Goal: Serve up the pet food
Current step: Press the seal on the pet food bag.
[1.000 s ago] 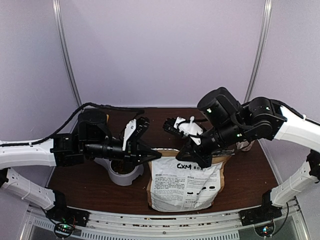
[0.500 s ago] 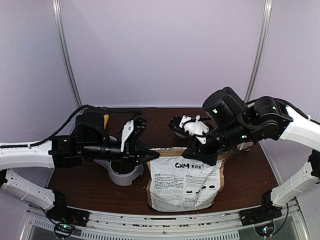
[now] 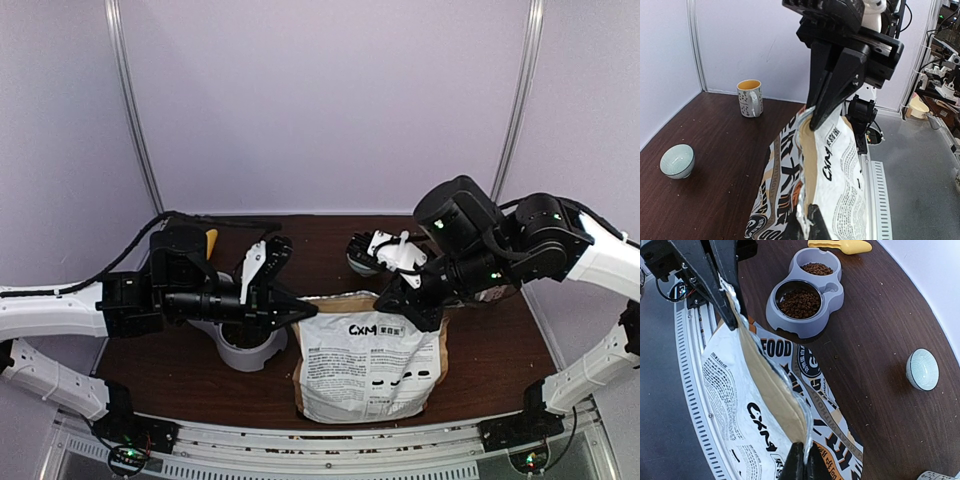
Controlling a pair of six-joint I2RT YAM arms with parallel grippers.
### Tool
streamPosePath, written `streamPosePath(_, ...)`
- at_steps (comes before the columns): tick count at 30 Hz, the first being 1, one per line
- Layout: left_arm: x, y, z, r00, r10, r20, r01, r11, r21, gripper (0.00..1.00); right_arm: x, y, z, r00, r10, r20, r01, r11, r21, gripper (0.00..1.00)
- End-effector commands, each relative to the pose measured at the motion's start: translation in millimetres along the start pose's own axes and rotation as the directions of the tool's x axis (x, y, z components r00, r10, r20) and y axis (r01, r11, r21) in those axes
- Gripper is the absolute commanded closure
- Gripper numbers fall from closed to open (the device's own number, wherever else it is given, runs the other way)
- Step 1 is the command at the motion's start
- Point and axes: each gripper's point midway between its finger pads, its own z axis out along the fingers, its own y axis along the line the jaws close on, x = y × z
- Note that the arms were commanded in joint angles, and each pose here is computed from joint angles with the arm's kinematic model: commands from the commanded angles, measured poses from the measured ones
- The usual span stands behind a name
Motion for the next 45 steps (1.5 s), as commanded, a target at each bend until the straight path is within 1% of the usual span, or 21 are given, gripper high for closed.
streamPosePath(1,-25,-4,-14,0.996,0.024,0.080,-0.024,1.000,-0.001,1.00,29,-34,-11,0.996,0.014,-0.087,0.000,0.988,0.158,1.00)
streamPosePath(3,-24,-3,-14,0.997,0.028,0.071,-0.028,1.000,-0.008,1.00,27,-34,-15,0.997,0.018,-0.070,-0.007,0.988,0.154,0.99)
streamPosePath(4,-23,-2,-12,0.998,0.029,0.057,-0.028,1.000,-0.011,1.00,25,-34,-18,0.998,0.026,-0.053,-0.017,0.988,0.151,0.93)
streamPosePath(5,-22,-1,-11,0.999,0.033,0.039,-0.033,0.999,-0.015,1.00,24,-33,-21,0.999,0.031,-0.039,-0.024,0.989,0.148,0.85)
streamPosePath(6,-20,1,-8,0.999,0.035,0.011,-0.035,0.999,-0.018,0.97,21,-33,-25,0.999,0.036,-0.020,-0.033,0.989,0.144,0.75)
streamPosePath(8,-21,0,-1,0.998,0.043,-0.043,-0.044,0.999,-0.012,0.82,18,-32,-30,0.999,0.049,0.017,-0.051,0.991,0.127,0.58)
streamPosePath(10,-20,-5,9,0.993,0.070,-0.096,-0.070,0.998,0.008,0.68,16,-30,-34,0.996,0.068,0.050,-0.073,0.993,0.097,0.44)
streamPosePath(11,-25,-8,13,0.991,0.082,-0.103,-0.080,0.997,0.018,0.62,16,-30,-35,0.994,0.086,0.064,-0.091,0.993,0.080,0.39)
streamPosePath(13,-27,-13,22,0.988,0.096,-0.118,-0.092,0.995,0.043,0.56,18,-32,-36,0.988,0.124,0.096,-0.129,0.991,0.047,0.30)
streamPosePath(15,-30,-16,27,0.987,0.107,-0.119,-0.101,0.993,0.057,0.51,18,-35,-41,0.977,0.161,0.138,-0.165,0.986,0.013,0.24)
streamPosePath(18,-33,-19,33,0.986,0.109,-0.124,-0.100,0.992,0.073,0.49,13,-36,-54,0.954,0.204,0.219,-0.199,0.979,-0.041,0.18)
streamPosePath(20,-30,-21,36,0.984,0.107,-0.144,-0.096,0.992,0.078,0.47,12,-36,-63,0.939,0.226,0.259,-0.214,0.974,-0.073,0.16)
streamPosePath(24,-15,-20,43,0.966,0.113,-0.232,-0.101,0.993,0.063,0.46,11,-35,-75,0.915,0.255,0.312,-0.227,0.966,-0.123,0.15)
streamPosePath(26,-11,-20,44,0.958,0.113,-0.263,-0.100,0.993,0.060,0.51,14,-36,-77,0.910,0.264,0.321,-0.232,0.963,-0.134,0.14)
streamPosePath(27,-10,-20,44,0.956,0.111,-0.272,-0.098,0.993,0.061,0.58,16,-36,-78,0.907,0.269,0.323,-0.236,0.962,-0.139,0.14)
streamPosePath(29,-9,-20,43,0.953,0.110,-0.281,-0.099,0.994,0.055,0.77,19,-36,-81,0.903,0.276,0.329,-0.239,0.960,-0.149,0.11)
streamPosePath(31,-8,-17,41,0.951,0.109,-0.289,-0.103,0.994,0.037,0.89,24,-33,-82,0.904,0.275,0.327,-0.233,0.959,-0.161,0.10)
streamPosePath(33,-8,-13,38,0.950,0.105,-0.295,-0.106,0.994,0.013,0.99,29,-29,-82,0.907,0.272,0.321,-0.226,0.959,-0.174,0.10)
streamPosePath(36,-9,-7,31,0.952,0.098,-0.289,-0.112,0.993,-0.033,1.00,35,-23,-81,0.906,0.271,0.327,-0.215,0.957,-0.196,0.10)
streamPosePath(39,-11,-2,24,0.957,0.091,-0.276,-0.116,0.990,-0.076,1.00,36,-19,-83,0.891,0.267,0.368,-0.198,0.957,-0.214,0.10)
streamPosePath(45,-20,-1,11,0.971,0.091,-0.219,-0.116,0.988,-0.106,1.00,41,-20,-78,0.874,0.233,0.426,-0.164,0.967,-0.193,0.12)
